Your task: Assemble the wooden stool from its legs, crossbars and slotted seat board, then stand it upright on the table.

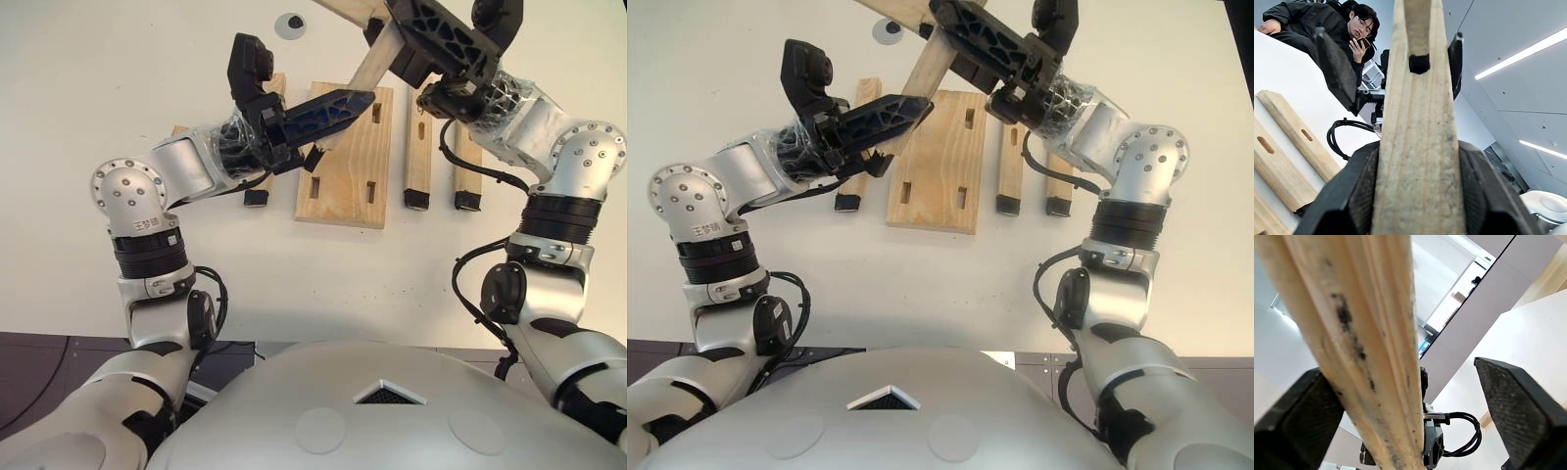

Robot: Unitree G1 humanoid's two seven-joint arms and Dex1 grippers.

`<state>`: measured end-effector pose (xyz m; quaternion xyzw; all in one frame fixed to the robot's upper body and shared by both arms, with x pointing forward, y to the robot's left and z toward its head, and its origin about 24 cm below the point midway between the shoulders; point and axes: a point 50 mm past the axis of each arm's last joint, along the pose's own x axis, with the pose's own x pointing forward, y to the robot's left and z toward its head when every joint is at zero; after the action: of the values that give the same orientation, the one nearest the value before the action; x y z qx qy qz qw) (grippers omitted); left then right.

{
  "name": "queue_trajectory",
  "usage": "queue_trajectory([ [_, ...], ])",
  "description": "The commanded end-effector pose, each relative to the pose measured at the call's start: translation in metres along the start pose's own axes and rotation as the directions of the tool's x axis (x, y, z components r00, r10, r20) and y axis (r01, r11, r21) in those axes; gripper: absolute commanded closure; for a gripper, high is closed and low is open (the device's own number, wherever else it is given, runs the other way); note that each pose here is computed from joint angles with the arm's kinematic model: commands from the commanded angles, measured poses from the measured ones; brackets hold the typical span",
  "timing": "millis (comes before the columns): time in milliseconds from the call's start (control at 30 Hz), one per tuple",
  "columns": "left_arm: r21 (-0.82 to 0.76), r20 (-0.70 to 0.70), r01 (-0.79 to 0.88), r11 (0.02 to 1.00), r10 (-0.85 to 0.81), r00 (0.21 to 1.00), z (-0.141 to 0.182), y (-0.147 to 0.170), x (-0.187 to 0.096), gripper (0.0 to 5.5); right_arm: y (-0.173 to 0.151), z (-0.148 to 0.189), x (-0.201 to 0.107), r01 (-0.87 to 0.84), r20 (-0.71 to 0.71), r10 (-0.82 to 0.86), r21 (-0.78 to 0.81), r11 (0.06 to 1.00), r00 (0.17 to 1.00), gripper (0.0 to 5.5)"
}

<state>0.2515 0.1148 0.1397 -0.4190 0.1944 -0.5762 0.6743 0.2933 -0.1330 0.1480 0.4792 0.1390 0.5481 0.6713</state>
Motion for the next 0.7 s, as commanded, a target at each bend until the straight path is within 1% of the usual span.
queue_trajectory([
  [33,0.002,-0.012,0.024,1.0,-0.024,1.0,0.0,-0.004,0.0,3.51,0.002,0.003,0.002,-0.009,0.002,0.009,-0.009,1.0,1.0,1.83],
  [167,0.02,-0.024,0.018,1.0,-0.018,1.0,-0.001,-0.004,-0.001,3.51,0.001,0.002,0.003,-0.016,0.004,0.016,-0.008,1.0,1.0,2.49],
  [200,0.024,-0.019,-0.014,1.0,0.015,1.0,-0.001,0.0,-0.002,3.14,0.0,0.002,0.002,-0.01,0.01,0.01,-0.02,1.0,1.0,2.66],
  [233,0.023,-0.014,-0.042,0.999,0.043,0.999,-0.001,0.004,-0.003,3.05,-0.001,0.002,0.002,-0.002,0.02,0.002,-0.026,1.0,1.0,2.8],
  [333,0.008,-0.001,-0.076,0.997,0.076,0.997,-0.001,0.01,-0.012,2.54,-0.004,0.002,-0.001,0.004,0.04,-0.003,-0.029,1.0,0.999,3.32],
  [467,-0.002,0.021,-0.095,0.996,0.095,0.995,0.001,0.014,-0.021,2.0,-0.006,-0.001,-0.004,0.02,0.038,-0.018,-0.035,0.999,0.999,3.33],
  [567,0.0,0.065,-0.136,0.991,0.135,0.989,0.005,0.019,-0.03,1.6,-0.01,-0.001,-0.006,0.043,0.047,-0.041,-0.043,0.998,0.998,3.33],
  [633,0.01,0.107,-0.183,0.983,0.181,0.978,0.008,0.023,-0.039,1.31,-0.015,-0.003,-0.012,0.077,0.035,-0.075,-0.082,0.994,0.997,3.33],
  [700,0.029,0.149,-0.239,0.971,0.232,0.961,0.012,0.027,-0.051,0.95,-0.018,-0.005,-0.021,0.094,0.01,-0.094,-0.171,0.981,0.996,3.33],
])
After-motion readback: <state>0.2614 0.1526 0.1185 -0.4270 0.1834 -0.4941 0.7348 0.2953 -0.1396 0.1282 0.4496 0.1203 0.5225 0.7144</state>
